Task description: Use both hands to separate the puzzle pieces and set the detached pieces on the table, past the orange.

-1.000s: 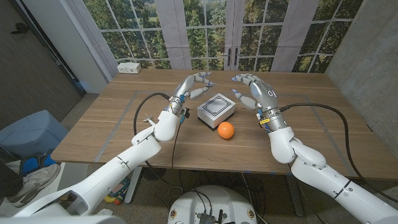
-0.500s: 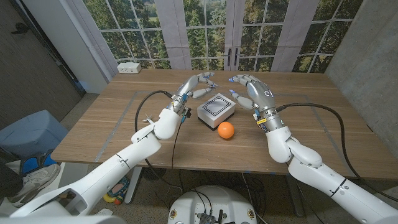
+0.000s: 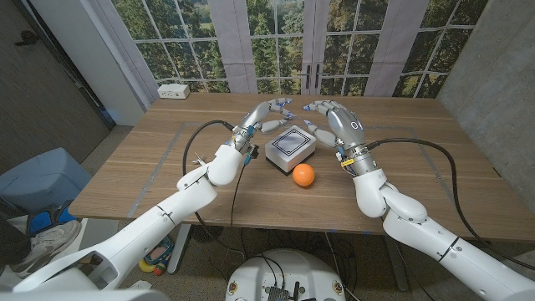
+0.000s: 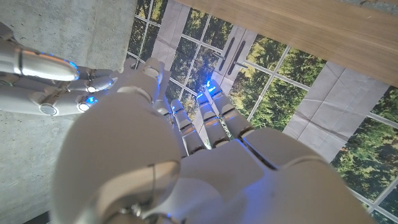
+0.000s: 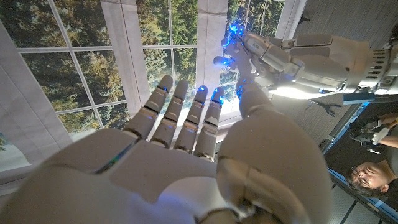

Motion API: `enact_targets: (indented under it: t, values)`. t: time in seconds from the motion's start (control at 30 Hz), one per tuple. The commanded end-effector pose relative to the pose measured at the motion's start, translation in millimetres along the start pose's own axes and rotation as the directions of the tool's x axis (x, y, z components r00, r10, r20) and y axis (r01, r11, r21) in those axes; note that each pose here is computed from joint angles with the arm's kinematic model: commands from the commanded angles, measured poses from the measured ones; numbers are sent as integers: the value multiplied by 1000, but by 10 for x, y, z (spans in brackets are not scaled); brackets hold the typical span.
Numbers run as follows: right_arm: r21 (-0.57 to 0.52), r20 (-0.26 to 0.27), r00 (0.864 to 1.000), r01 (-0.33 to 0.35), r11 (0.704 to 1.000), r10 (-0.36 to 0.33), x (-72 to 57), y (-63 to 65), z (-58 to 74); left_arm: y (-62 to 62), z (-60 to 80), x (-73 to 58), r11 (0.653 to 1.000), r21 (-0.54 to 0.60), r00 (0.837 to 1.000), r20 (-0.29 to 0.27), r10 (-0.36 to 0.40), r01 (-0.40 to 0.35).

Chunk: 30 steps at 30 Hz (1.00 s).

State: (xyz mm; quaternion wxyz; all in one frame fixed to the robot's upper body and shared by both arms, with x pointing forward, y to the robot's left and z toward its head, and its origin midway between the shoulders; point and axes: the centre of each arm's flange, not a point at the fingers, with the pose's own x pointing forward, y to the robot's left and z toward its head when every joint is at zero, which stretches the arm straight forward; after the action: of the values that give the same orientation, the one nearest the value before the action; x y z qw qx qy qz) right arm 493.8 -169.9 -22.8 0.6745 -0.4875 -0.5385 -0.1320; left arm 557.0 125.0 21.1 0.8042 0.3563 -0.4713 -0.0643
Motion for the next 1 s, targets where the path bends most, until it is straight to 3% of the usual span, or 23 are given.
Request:
enact_targets:
  t: [0.03, 0.3, 0.6, 1.0]
  values:
    - [8, 10, 1000, 3, 1000, -3, 38, 45, 19, -17, 5, 25, 999, -40, 1000, 5, -19, 19]
    - [21, 16, 999, 29, 999, -30, 58, 72, 25, -14, -18, 41, 996, -81, 999, -11, -49, 48]
    - [45, 29, 992, 125, 991, -126, 50, 128, 35, -22, -45, 80, 984, -155, 995, -28, -95, 89]
    - [69, 28, 983, 182, 981, -184, 57, 198, 18, -58, -66, 145, 948, -260, 977, -60, -206, 183]
